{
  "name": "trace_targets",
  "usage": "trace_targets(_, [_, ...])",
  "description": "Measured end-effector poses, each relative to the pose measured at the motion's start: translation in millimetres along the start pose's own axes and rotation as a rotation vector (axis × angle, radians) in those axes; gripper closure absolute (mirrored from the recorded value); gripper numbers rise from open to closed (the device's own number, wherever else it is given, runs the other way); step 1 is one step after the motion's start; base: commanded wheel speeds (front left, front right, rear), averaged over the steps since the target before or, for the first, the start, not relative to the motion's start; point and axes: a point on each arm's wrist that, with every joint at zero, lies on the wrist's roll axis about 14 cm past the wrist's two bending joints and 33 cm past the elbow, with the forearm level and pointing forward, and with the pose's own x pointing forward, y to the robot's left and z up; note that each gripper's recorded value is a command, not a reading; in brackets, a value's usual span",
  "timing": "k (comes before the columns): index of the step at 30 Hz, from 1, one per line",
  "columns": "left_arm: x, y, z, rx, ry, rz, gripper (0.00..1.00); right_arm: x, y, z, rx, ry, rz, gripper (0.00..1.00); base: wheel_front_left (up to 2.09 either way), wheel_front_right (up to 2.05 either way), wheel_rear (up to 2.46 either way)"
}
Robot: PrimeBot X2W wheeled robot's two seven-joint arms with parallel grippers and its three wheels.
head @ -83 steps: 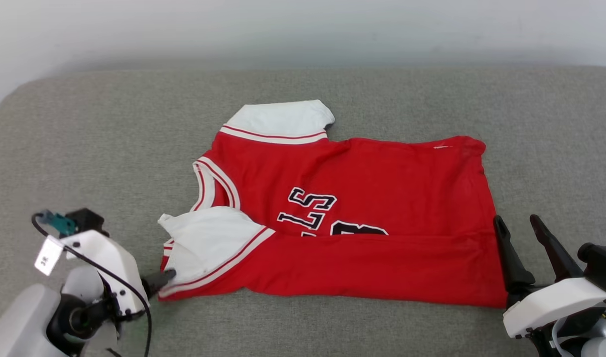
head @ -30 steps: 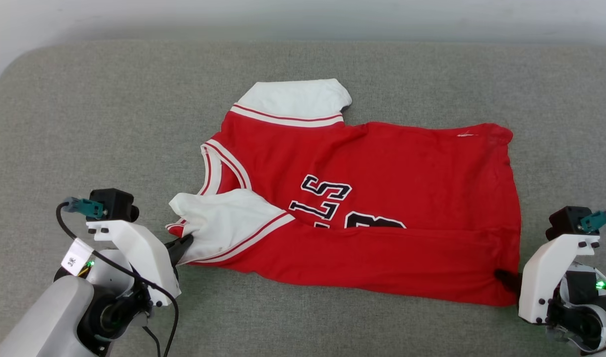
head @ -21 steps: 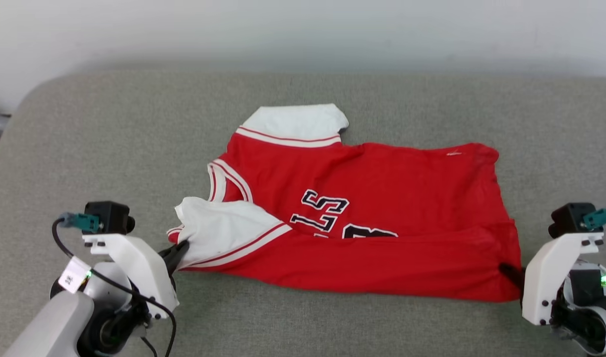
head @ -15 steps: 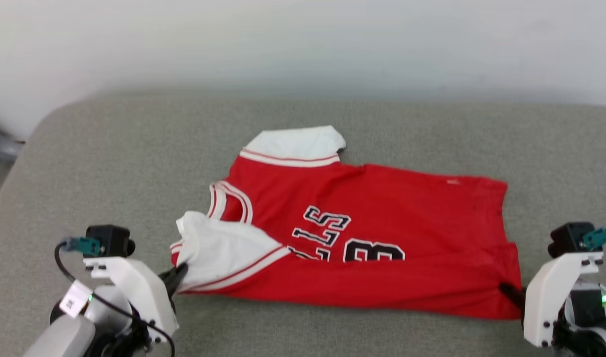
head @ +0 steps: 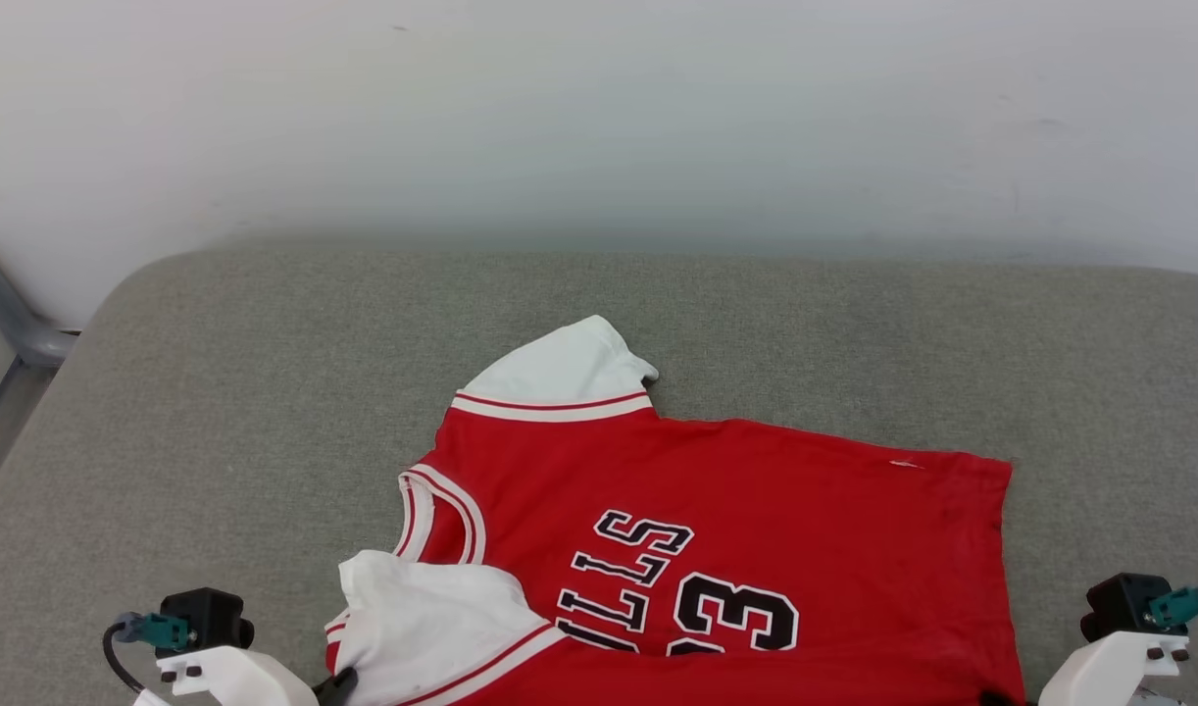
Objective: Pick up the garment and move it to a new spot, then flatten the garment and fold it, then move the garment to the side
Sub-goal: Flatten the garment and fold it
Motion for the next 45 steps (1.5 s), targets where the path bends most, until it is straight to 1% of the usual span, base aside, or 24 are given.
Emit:
trace_targets(8, [19,0,-14,-0.056,0.016,-0.004,1.00,17,-9,-15,0.056,-0.018,-0.016,1.00,0.00,0.00,0.00])
trace_targets(9, [22,2,-16,-0.063,0.021,0.001,0.99,20,-10,-17,0.065,-0.017,-0.018,0.65,0.00,0.00,0.00])
trace_targets(10, [25,2,-19,-0.071,0.034,-0.001,0.73,22,-11,-21,0.077,-0.011,-0.017,0.07,0.00,0.00,0.00])
trace_targets(11, [27,2,-24,-0.077,0.047,-0.001,0.60,24,-11,-22,0.080,-0.018,-0.017,0.00,0.00,0.00,0.00])
trace_targets(12, [29,3,-25,-0.083,0.048,0.002,0.11,25,-11,-21,0.081,-0.032,-0.017,0.00,0.00,0.00,0.00])
trace_targets(13, [30,4,-26,-0.086,0.047,0.004,0.00,26,-11,-21,0.084,-0.043,-0.015,0.00,0.00,0.00,0.00])
trace_targets(18, [34,9,-7,-0.054,-0.040,0.019,0.00,25,-10,2,0.061,-0.195,-0.014,0.00,0.00,0.00,0.00])
trace_targets(23, [30,9,33,0.012,-0.216,0.025,0.00,12,-10,41,-0.018,-0.415,-0.033,0.00,0.00,0.00,0.00])
trace_targets(27, [24,-1,72,0.052,-0.389,0.000,0.00,-4,-6,71,-0.083,-0.587,-0.044,0.00,0.00,0.00,0.00])
trace_targets(30, [18,-12,97,0.085,-0.512,-0.016,0.00,-17,0,89,-0.105,-0.694,-0.042,0.00,0.00,0.00,0.00])
trace_targets(35, [16,-28,126,0.157,-0.644,-0.038,0.00,-33,8,111,-0.130,-0.815,-0.045,0.00,0.00,0.00,0.00])
trace_targets(38, [25,-37,138,0.179,-0.670,-0.051,0.00,-37,13,124,-0.134,-0.859,-0.042,0.00,0.00,0.00,0.00])
trace_targets(41, [44,-49,146,0.190,-0.663,-0.080,0.00,-37,11,138,-0.139,-0.884,-0.055,0.00,0.00,0.00,0.00])
trace_targets(45, [80,-67,160,0.218,-0.605,-0.149,0.00,-30,4,156,-0.148,-0.906,-0.080,0.00,0.00,0.00,0.00])
